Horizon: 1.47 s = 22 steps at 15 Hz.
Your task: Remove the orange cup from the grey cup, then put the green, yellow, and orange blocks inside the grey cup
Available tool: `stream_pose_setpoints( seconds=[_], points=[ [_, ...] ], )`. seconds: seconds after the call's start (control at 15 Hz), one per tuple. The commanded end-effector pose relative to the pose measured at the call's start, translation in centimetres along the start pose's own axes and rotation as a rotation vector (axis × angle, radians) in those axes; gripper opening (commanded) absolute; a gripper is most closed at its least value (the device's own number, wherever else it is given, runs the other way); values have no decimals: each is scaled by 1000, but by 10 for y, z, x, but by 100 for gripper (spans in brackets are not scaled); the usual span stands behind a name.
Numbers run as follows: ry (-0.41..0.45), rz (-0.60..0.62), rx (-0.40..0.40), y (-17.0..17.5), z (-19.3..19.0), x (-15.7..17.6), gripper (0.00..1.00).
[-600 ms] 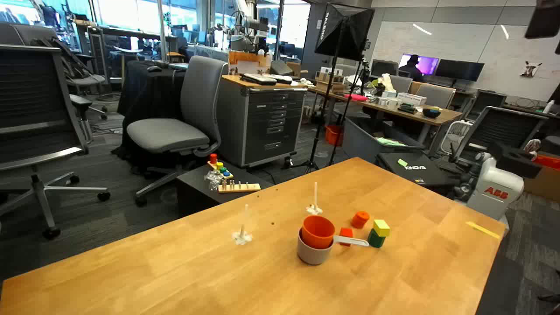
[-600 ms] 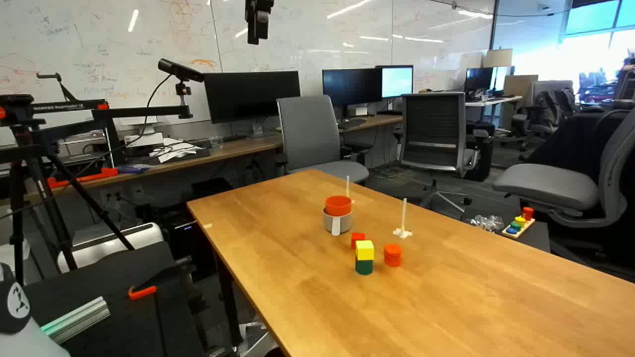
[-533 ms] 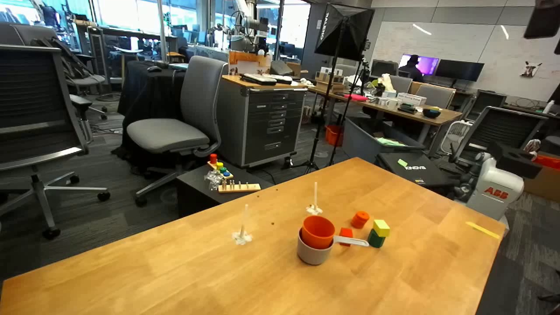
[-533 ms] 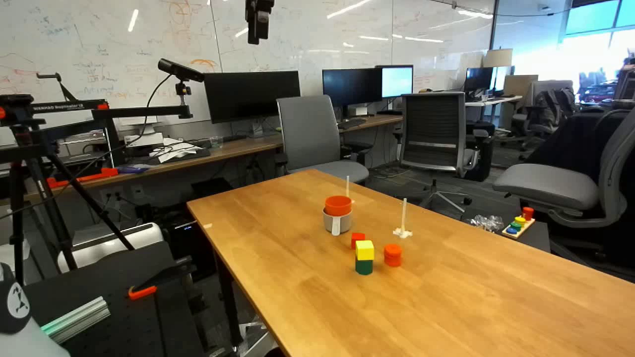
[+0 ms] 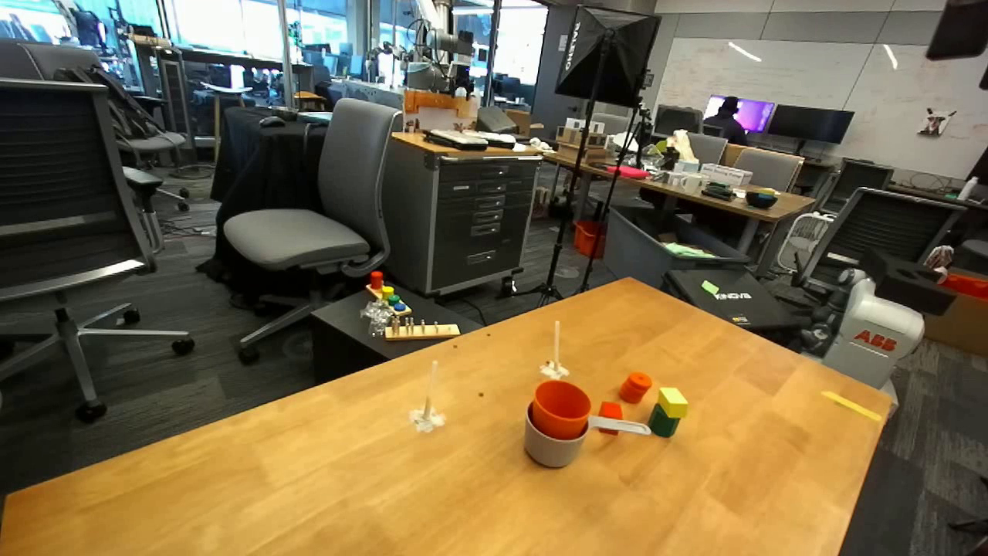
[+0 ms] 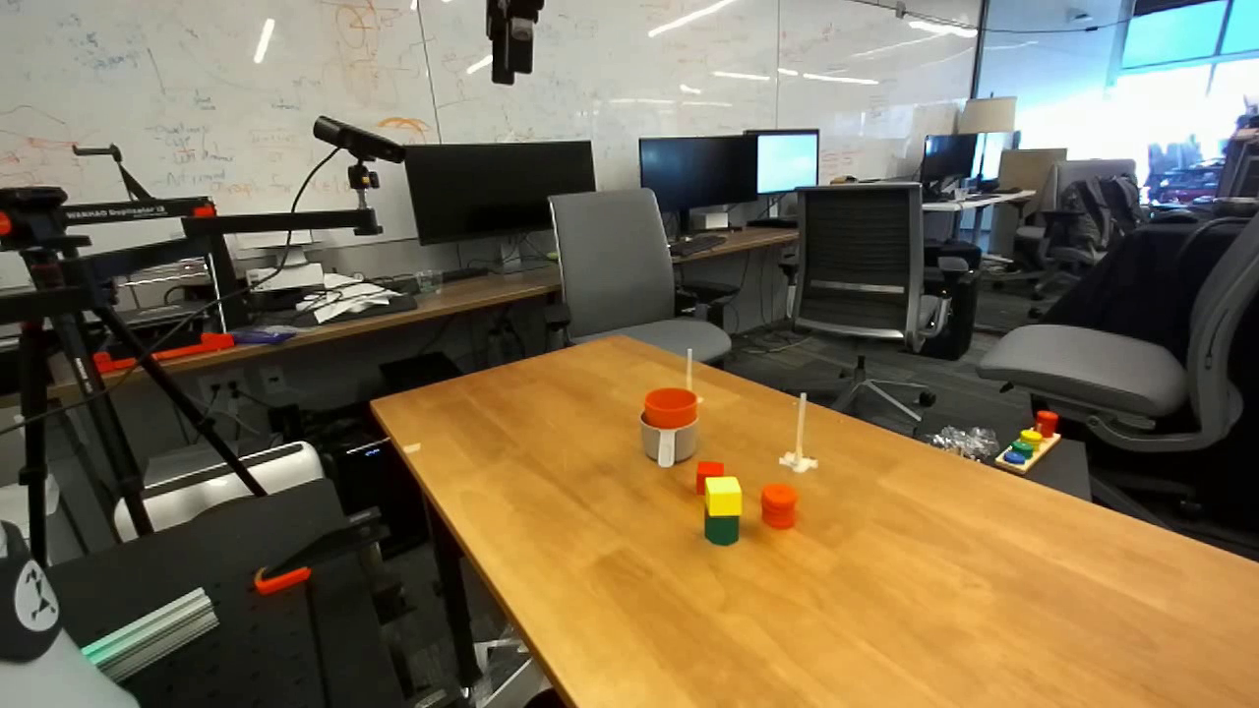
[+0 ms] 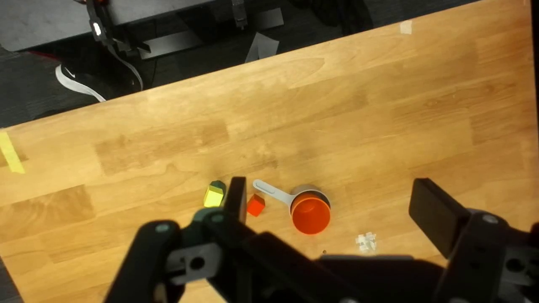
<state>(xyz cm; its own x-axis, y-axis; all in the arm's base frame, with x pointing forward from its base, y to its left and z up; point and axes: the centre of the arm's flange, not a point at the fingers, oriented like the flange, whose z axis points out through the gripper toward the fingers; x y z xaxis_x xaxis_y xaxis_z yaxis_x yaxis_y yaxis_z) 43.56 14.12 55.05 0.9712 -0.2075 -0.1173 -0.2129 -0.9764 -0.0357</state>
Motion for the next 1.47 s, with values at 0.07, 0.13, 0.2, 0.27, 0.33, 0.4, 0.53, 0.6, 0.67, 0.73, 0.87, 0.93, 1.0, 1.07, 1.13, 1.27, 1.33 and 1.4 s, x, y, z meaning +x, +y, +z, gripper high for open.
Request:
stream_pose_setpoints(
  seconds=[0.07, 0.13, 0.2, 0.27, 0.33, 0.4, 0.53, 0.6, 0.67, 0.73, 0.87, 0.93, 1.0, 1.07, 1.13, 1.27, 1.33, 1.4],
  points=[
    [56, -6, -49, -1, -13, 17, 100],
    [64, -6, -62, -4, -16, 27, 100],
    [81, -3, -80, -11, -19, 42, 100],
    [89, -4, -92, -17, -20, 56, 100],
    [97, -10, -110, -25, -18, 71, 100],
    [106, -16, -125, -33, -16, 86, 100],
    [100, -12, -158, -49, 0, 123, 100],
    [95, -9, -173, -54, 8, 138, 100],
    [81, -4, -187, -61, 21, 157, 100],
    [69, -3, -200, -68, 33, 171, 100],
    [20, -7, -201, -87, 70, 193, 100],
    [-8, -16, -207, -97, 93, 200, 100],
    [-36, -25, -211, -107, 113, 206, 100],
    [-64, -35, -219, -115, 131, 209, 100],
    [-88, -46, -237, -122, 148, 211, 100],
    [-78, -59, -227, -105, 162, 189, 100],
    [-91, -62, -236, -112, 174, 192, 100],
    [-97, -63, -241, -117, 181, 194, 100]
  ],
)
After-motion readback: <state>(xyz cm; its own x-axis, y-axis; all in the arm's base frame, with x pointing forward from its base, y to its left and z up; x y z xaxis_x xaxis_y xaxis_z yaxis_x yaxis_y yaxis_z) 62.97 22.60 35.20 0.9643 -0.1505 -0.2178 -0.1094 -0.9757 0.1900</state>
